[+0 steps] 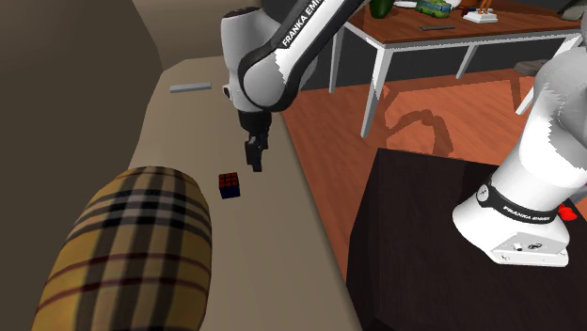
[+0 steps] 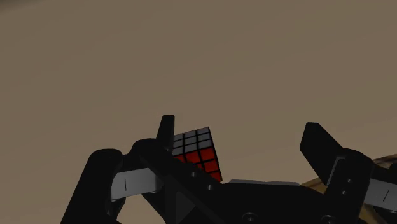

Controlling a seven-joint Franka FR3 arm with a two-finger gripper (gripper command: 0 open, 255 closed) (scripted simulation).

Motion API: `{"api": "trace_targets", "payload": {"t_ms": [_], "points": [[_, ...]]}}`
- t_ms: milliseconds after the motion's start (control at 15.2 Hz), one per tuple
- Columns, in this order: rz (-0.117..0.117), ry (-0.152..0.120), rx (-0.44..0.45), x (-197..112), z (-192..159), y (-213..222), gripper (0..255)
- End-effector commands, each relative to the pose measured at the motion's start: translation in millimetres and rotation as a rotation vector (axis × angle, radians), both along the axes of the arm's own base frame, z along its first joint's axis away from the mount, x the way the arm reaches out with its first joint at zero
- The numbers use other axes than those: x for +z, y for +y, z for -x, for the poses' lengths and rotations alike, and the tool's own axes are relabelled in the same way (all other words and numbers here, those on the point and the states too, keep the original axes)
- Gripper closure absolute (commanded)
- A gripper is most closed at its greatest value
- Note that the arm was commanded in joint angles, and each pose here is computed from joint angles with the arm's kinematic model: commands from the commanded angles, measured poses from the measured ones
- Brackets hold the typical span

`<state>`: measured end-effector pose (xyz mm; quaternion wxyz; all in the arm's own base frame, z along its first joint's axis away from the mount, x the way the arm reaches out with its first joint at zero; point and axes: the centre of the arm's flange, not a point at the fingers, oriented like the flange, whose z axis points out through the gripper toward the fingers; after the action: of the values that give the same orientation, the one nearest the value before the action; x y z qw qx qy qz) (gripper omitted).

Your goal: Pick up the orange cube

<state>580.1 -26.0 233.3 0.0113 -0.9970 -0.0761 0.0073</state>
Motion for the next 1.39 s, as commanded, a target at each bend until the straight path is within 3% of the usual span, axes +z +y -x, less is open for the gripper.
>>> {"api": "trace_targets", "payload": {"t_ms": [0,660,1254,1320], "points": [[0.005,-0.009,0.015,-17.8,-16.9,1.8,0],[0.032,-0.05,0.085,-104.8,-108.0,1.8,0],[0.032,-0.05,0.085,-144.8,-108.0,1.8,0],[0.032,-0.05,0.085,-144.8,-107.3,1.6,255]]}}
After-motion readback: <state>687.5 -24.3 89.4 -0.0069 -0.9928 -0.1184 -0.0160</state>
